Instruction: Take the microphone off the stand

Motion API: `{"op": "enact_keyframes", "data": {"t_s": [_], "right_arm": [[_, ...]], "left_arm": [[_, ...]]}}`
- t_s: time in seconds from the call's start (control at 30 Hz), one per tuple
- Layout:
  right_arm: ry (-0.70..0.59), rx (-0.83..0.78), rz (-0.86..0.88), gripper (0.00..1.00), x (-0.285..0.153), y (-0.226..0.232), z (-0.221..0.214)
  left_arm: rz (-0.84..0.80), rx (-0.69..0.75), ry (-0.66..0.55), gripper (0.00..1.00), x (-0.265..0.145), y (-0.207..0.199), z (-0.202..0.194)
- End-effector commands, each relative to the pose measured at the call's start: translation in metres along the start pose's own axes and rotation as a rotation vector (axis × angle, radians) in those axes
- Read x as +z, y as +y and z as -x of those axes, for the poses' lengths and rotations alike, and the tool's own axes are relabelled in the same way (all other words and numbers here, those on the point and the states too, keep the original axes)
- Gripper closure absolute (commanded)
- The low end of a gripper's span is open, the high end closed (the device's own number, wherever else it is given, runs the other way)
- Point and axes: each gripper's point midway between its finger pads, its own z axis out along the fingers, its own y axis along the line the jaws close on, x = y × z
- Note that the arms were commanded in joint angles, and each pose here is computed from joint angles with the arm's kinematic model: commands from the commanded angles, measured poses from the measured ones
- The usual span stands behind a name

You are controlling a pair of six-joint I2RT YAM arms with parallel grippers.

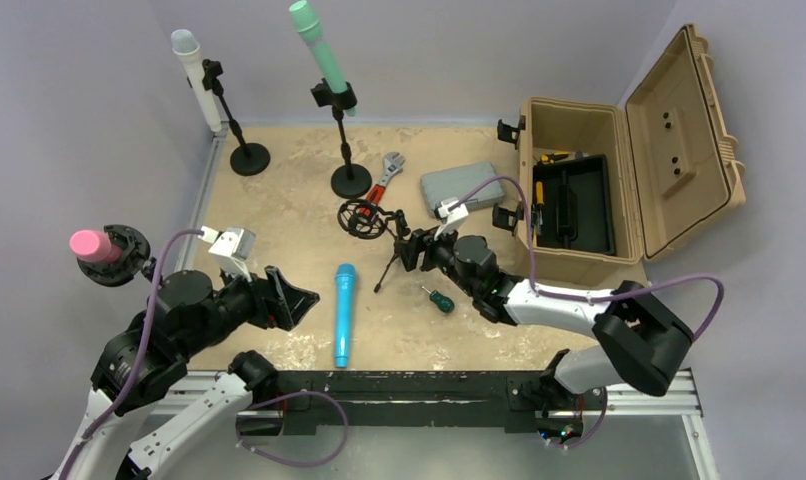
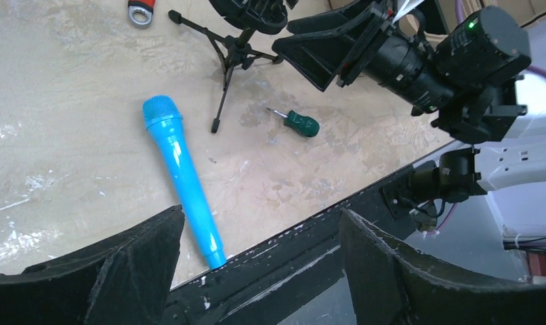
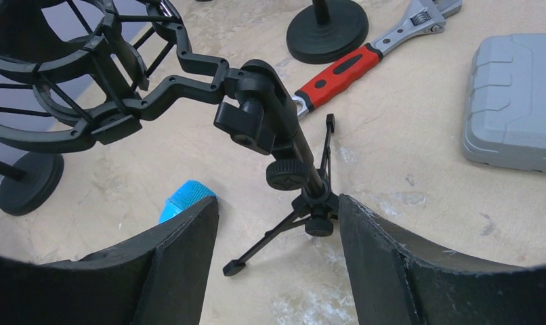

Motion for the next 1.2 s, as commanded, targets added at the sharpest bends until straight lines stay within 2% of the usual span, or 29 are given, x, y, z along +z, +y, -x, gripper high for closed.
{"op": "enact_keyframes", "data": {"t_s": [0.0, 0.17, 0.5, 0.73, 0.93, 1.03, 1.17], "right_arm": [[-0.141, 0.018, 0.002, 0.36, 0.01, 0.003, 0.027], [-0.176, -0.003, -0.035, 0.37, 0.028, 0.0, 0.035], [-0.246, -0.079, -0.124, 0.47, 0.043, -0.002, 0.044], [-0.256, -0.112, -0.14, 0.67, 0.046, 0.001, 0.042], [-0.244, -0.138, -0.281, 0.88, 0.029, -0.026, 0.037], [-0.233, -0.14, -0.374, 0.93, 0.014, -0.044, 0.034], [-0.231, -0.114, -0.463, 0.93, -0.011, -0.064, 0.032]], "left_arm": [[-0.014, -0.026, -0.046, 0.18, 0.007, -0.01, 0.019], [0.021, -0.025, -0.067, 0.18, 0.005, -0.005, 0.025], [0.058, -0.044, -0.078, 0.18, 0.003, 0.002, 0.025], [0.05, -0.056, -0.076, 0.18, 0.004, 0.0, 0.024], [0.055, -0.054, -0.082, 0.18, 0.003, 0.001, 0.025], [0.055, -0.053, -0.079, 0.18, 0.005, 0.001, 0.025], [0.047, -0.054, -0.071, 0.18, 0.01, 0.0, 0.024]]}}
